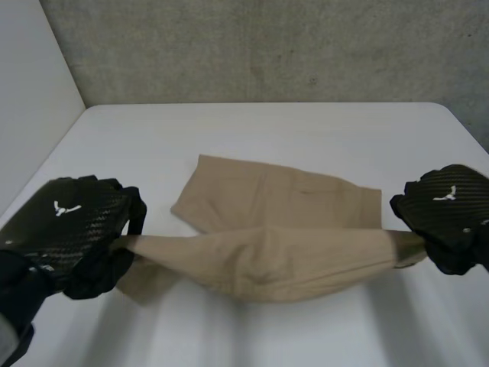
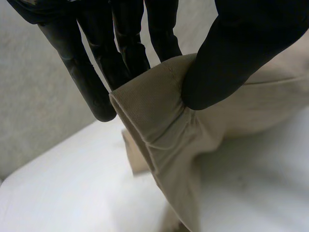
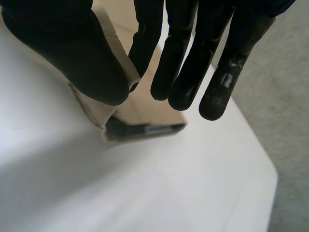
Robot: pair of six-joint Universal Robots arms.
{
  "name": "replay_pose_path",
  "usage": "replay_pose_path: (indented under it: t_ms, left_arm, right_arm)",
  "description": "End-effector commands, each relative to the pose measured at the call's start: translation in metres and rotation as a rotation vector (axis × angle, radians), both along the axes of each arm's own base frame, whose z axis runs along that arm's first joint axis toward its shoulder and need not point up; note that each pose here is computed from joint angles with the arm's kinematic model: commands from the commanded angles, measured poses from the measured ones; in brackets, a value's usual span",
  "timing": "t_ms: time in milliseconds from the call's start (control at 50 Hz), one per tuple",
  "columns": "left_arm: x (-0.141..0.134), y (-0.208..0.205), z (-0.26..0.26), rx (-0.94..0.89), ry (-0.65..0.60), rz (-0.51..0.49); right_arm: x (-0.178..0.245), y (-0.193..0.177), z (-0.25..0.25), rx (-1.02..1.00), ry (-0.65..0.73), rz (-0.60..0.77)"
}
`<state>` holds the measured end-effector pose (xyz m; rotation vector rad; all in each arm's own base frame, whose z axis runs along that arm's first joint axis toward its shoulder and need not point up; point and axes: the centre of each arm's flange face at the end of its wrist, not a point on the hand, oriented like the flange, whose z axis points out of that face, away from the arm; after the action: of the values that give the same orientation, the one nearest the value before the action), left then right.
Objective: Fold the shorts.
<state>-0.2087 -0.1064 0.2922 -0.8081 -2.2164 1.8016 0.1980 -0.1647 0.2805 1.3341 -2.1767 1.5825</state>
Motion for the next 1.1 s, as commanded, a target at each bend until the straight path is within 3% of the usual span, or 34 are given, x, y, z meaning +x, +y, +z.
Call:
replay_pose_path:
  t_ms: [20, 120, 240, 500, 640, 860, 980, 1100]
  left_arm:
    - [-0.004, 0.023, 0.026, -0.024, 0.06, -0.149]
    - [-0.013, 0.005, 0.004, 0.03, 0.036, -0.15]
    - [-0.036, -0.041, -0.03, 0.074, -0.013, -0.14]
    - [-0.108, -0.184, -0.071, -0.111, -0.152, -0.122]
    - [-0.138, -0.243, -0.104, -0.241, -0.178, -0.128]
    - [-0.159, -0.28, -0.151, -0.356, -0.142, -0.123]
    - [-0.171, -0.28, -0.17, -0.408, -0.107, -0.193]
    - [-0.178, -0.285, -0.172, -0.519, -0.06, -0.198]
  right_arm:
    - [-0.006, 0.014, 0.022, -0.056, -0.021, 0.03]
    - [-0.009, 0.001, 0.005, -0.008, -0.038, 0.027]
    - [-0.004, -0.041, -0.036, 0.046, -0.028, 0.011]
    - [0.002, -0.113, -0.064, -0.007, -0.111, -0.137]
    - [0.02, -0.144, -0.074, -0.173, -0.165, -0.211]
    - [0.037, -0.176, -0.101, -0.296, -0.205, -0.223]
    - [0.039, -0.187, -0.124, -0.268, -0.175, -0.258]
    - [0.039, -0.199, -0.126, -0.288, -0.177, -0.301]
